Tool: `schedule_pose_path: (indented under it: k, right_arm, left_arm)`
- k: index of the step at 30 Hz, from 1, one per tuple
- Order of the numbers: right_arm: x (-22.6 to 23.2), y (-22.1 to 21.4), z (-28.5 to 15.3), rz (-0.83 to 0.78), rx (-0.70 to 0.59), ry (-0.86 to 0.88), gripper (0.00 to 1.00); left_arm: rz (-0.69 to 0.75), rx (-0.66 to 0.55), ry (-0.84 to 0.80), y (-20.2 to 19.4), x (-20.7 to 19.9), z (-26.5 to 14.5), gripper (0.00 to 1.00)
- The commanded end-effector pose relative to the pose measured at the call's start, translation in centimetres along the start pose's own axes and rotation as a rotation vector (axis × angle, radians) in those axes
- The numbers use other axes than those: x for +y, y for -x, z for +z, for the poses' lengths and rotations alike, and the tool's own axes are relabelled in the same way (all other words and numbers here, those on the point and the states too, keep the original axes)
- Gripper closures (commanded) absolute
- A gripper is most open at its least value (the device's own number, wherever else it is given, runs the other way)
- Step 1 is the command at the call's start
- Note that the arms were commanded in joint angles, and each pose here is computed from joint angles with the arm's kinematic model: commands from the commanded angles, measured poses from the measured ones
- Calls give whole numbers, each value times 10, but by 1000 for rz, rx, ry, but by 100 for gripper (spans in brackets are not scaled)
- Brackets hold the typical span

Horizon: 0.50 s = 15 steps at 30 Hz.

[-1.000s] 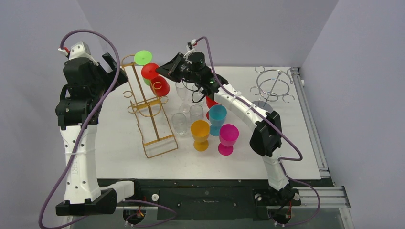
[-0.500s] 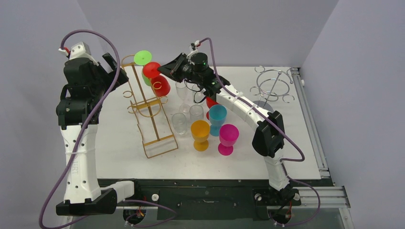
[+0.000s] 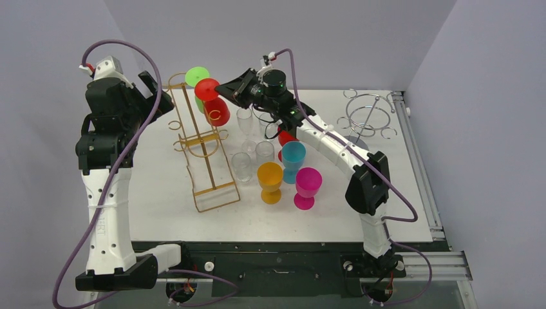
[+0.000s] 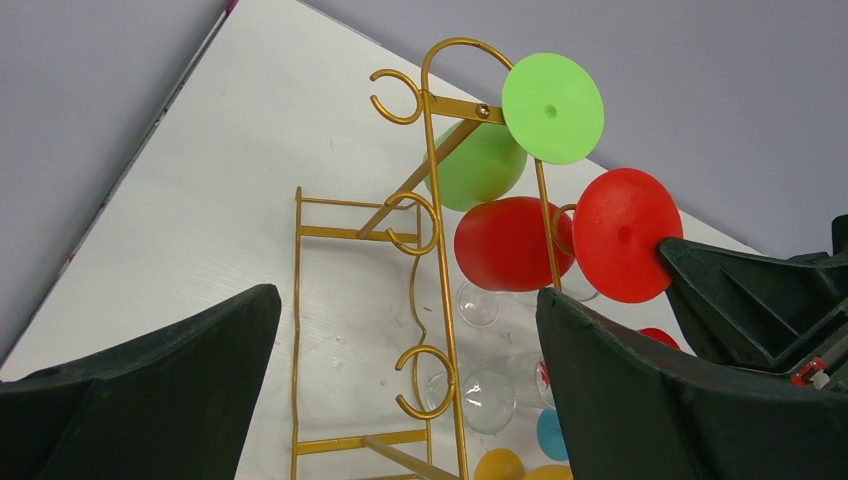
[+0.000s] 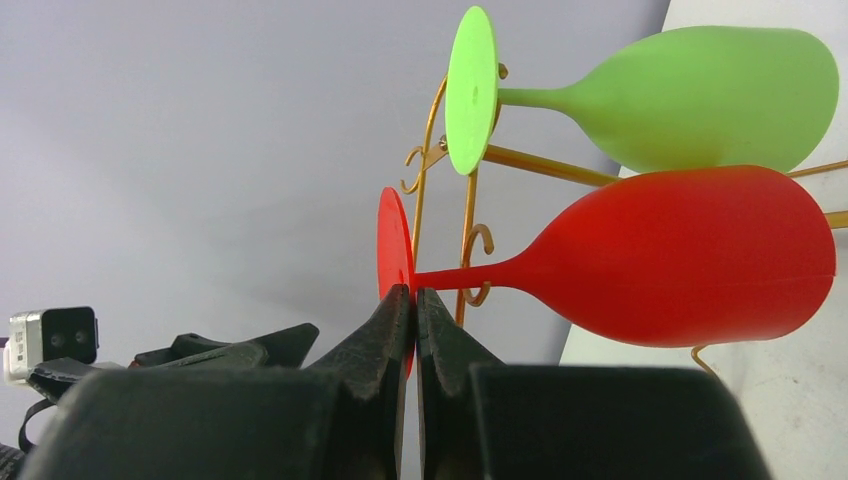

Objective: Take the wine glass off the wine glass rack
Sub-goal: Pick up the wine glass from the wine rack.

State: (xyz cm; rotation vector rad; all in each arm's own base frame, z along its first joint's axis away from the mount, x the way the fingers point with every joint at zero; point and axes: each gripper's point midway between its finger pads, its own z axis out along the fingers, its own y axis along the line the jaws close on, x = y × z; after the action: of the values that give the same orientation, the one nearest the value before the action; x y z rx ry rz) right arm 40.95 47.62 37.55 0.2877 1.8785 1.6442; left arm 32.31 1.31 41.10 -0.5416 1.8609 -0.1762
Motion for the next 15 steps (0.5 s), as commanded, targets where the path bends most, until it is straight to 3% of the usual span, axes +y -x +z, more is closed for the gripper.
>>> schedule_pose_path:
  k: [1, 15]
  right_arm:
    - [57, 27, -27, -25, -85, 119, 100]
    - [56, 27, -26, -23, -82, 122, 100]
  left_arm:
    - [-16, -68, -42, 18, -8, -6, 2]
    - [-17, -68, -51, 18, -10, -7, 2]
